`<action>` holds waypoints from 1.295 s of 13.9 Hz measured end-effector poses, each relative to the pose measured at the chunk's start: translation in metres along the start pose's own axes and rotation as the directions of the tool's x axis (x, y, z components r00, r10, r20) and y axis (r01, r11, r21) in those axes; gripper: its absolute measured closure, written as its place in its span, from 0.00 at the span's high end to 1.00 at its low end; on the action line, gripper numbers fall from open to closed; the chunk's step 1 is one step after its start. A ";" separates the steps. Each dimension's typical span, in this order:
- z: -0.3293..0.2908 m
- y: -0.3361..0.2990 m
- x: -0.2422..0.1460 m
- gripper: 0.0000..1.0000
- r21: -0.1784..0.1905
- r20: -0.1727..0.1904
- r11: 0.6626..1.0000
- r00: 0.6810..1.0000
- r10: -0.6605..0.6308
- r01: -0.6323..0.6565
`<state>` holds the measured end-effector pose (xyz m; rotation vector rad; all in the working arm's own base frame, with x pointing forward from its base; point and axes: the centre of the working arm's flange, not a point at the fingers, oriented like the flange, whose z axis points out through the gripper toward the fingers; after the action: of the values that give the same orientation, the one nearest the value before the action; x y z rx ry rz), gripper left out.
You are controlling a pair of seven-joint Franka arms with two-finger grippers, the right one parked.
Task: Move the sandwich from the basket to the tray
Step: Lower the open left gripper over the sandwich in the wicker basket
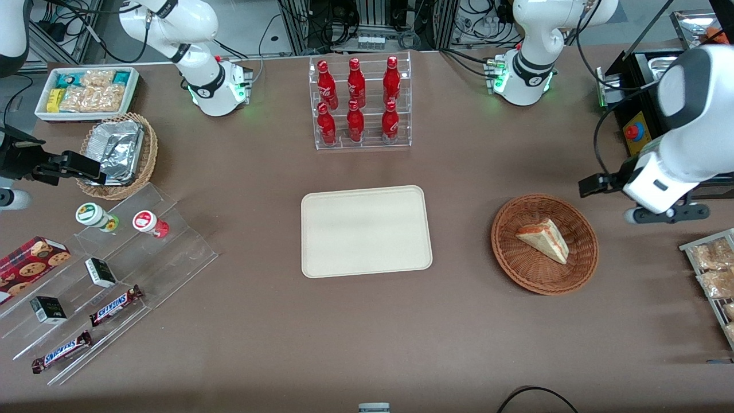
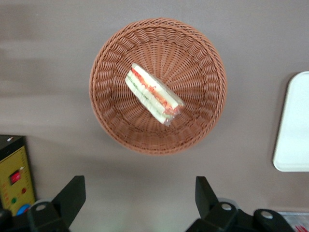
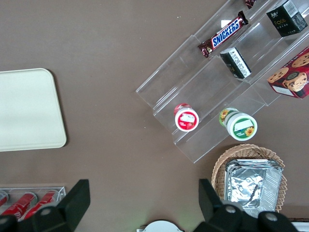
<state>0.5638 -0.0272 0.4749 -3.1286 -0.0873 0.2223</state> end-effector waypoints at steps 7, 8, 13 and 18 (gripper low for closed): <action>0.077 -0.001 0.013 1.00 -0.020 -0.050 0.964 0.963 -0.266 0.265; 0.083 -0.001 0.015 1.00 -0.029 -0.057 0.935 0.933 -0.355 0.354; 0.111 0.007 0.024 1.00 -0.043 -0.045 0.780 0.778 -0.626 0.625; 0.137 0.008 0.031 1.00 -0.031 -0.027 0.695 0.695 -0.719 0.718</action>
<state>0.5759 -0.0336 0.3348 -2.8159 -1.2876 0.1423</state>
